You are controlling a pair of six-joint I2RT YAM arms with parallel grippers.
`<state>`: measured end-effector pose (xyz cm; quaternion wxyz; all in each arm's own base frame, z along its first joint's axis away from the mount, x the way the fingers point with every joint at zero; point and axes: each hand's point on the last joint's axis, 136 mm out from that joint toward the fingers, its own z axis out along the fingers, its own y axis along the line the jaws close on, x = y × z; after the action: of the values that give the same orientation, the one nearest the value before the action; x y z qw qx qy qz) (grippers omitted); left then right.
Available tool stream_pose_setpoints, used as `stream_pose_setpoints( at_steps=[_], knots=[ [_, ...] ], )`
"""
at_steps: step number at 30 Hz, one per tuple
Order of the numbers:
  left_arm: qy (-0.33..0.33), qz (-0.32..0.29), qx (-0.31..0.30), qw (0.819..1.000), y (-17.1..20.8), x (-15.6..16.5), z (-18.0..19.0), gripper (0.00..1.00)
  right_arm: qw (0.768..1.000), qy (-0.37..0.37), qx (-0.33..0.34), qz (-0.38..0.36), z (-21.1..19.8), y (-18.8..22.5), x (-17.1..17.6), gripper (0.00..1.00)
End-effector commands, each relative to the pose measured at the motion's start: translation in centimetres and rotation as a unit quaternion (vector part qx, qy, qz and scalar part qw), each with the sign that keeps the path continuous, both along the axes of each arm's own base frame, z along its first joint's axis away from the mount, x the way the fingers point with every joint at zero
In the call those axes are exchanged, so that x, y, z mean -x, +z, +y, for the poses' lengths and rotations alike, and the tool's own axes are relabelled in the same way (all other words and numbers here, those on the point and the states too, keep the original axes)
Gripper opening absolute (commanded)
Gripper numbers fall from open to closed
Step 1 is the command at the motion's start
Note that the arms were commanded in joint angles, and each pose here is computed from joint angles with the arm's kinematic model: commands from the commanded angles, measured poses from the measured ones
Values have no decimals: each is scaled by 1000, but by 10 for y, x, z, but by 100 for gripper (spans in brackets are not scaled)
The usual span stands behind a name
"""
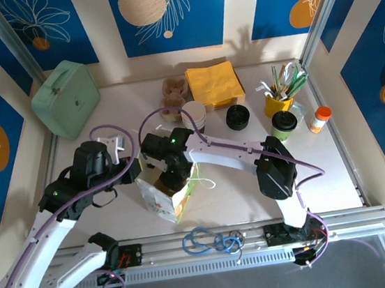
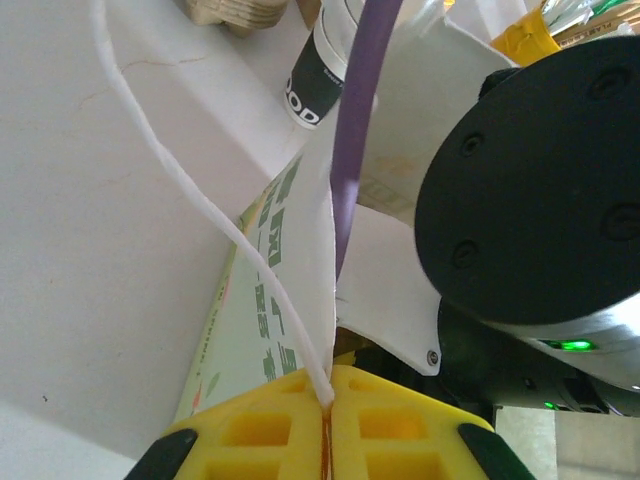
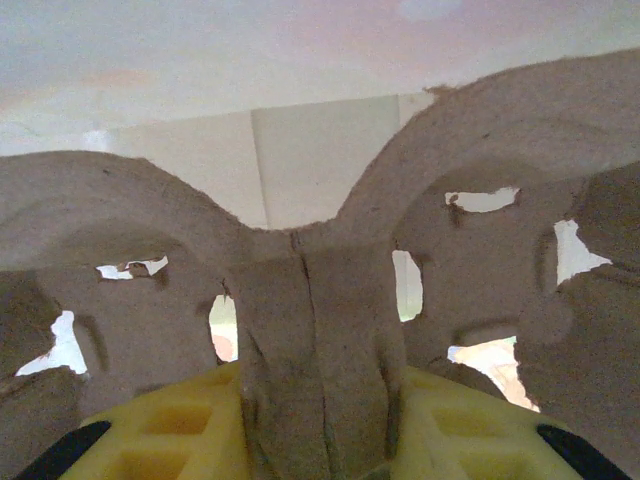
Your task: Pack the takeout coffee
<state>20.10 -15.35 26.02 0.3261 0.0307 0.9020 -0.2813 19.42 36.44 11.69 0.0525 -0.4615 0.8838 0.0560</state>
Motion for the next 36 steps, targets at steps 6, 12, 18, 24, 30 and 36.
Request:
stream_pose_setpoints(
  at_steps=[6, 12, 18, 24, 30, 36],
  knots=[
    [0, -3, 8, 1000, -1, 2, -1, 8, 1000, -11, 23, 18, -3, -24, 5, 34],
    [1, -3, 6, 1000, -2, 2, 0, 8, 999, -9, 35, 23, -7, -33, 6, 34],
    [1, -2, 4, 1000, -4, 3, 0, 8, 999, -7, 39, 26, -7, -40, 7, 34],
    [1, -3, 4, 1000, -4, 3, 1, 8, 999, -4, 46, 27, -9, -45, 9, 36],
    [1, -5, 6, 1000, -2, 2, 0, 8, 999, -4, 33, 14, -6, -28, 4, 45],
    [-3, -5, 7, 1000, 0, 2, -1, 8, 1000, -5, 1, -6, -1, 4, -1, 61]
  ],
)
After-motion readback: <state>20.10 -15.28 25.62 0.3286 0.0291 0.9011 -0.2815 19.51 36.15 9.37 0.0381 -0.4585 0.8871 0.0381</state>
